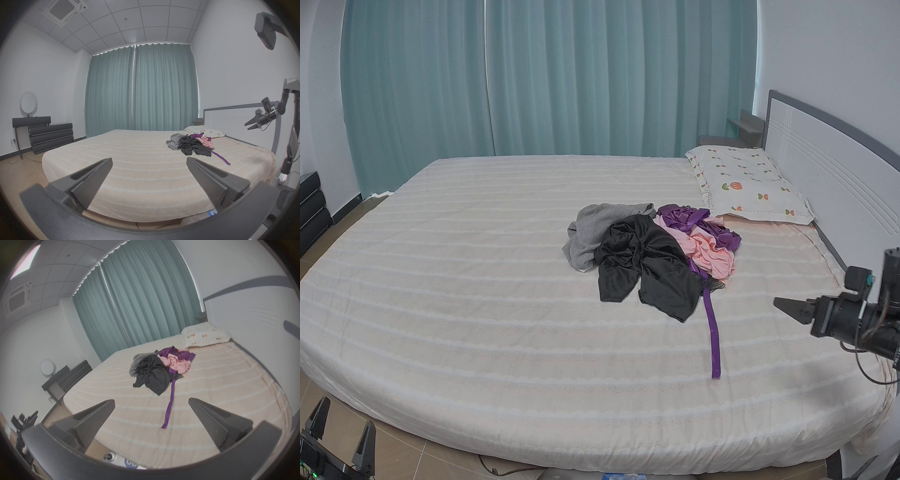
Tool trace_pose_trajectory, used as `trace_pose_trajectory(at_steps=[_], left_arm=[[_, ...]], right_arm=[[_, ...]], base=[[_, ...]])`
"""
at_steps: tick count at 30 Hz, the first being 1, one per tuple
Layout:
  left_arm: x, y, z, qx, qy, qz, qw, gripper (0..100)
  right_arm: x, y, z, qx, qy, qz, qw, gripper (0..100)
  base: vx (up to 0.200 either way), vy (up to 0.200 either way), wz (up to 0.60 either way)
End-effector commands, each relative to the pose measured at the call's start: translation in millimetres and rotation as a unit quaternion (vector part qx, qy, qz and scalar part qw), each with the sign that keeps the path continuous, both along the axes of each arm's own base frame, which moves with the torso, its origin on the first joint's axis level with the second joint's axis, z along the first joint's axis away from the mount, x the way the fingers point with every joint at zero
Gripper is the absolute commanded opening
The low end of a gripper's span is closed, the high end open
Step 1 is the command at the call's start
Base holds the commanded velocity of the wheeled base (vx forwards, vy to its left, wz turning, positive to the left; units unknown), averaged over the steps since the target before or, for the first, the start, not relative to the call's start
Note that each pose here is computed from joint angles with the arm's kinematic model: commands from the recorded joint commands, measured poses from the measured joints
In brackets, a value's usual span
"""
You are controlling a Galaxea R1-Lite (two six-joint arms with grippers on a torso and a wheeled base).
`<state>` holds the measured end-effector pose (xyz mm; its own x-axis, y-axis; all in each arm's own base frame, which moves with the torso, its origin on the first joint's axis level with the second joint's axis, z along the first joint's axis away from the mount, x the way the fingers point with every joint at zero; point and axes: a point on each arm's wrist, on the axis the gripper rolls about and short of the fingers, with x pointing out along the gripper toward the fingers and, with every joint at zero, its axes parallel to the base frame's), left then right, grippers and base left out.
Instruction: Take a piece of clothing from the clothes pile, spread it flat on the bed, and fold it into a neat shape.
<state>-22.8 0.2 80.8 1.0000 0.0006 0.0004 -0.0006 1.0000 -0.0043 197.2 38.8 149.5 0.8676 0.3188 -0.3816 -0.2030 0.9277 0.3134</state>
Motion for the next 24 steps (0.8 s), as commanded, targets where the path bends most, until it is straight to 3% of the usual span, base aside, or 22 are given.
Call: trace_pose_trajectory(at_steps=[1, 6, 8, 16, 24], left_arm=[[0, 0, -5, 0.000, 0.002, 0.000, 1.0000, 100], [0, 0, -5, 0.000, 0.002, 0.000, 1.0000, 100], [0, 0, -5, 0.000, 0.002, 0.000, 1.0000, 100], [0, 0, -5, 0.000, 0.003, 0.000, 1.0000, 100], [0, 0, -5, 0.000, 0.003, 0.000, 1.0000, 100]], right_arm=[[145, 66, -116, 0.053, 0.106, -0.029, 0.9925, 100], [175, 75, -136, 0.058, 0.115, -0.041, 0.9909, 100], [189, 81, -136, 0.084, 0.123, -0.053, 0.9875, 100], [224, 97, -153, 0.119, 0.164, -0.077, 0.9762, 100], [240, 103, -177, 0.121, 0.182, -0.084, 0.9723, 100]], base=[[0.000, 0.000, 0.00], [0.000, 0.000, 0.00], [0.000, 0.000, 0.00], [0.000, 0.000, 0.00], [0.000, 0.000, 0.00]])
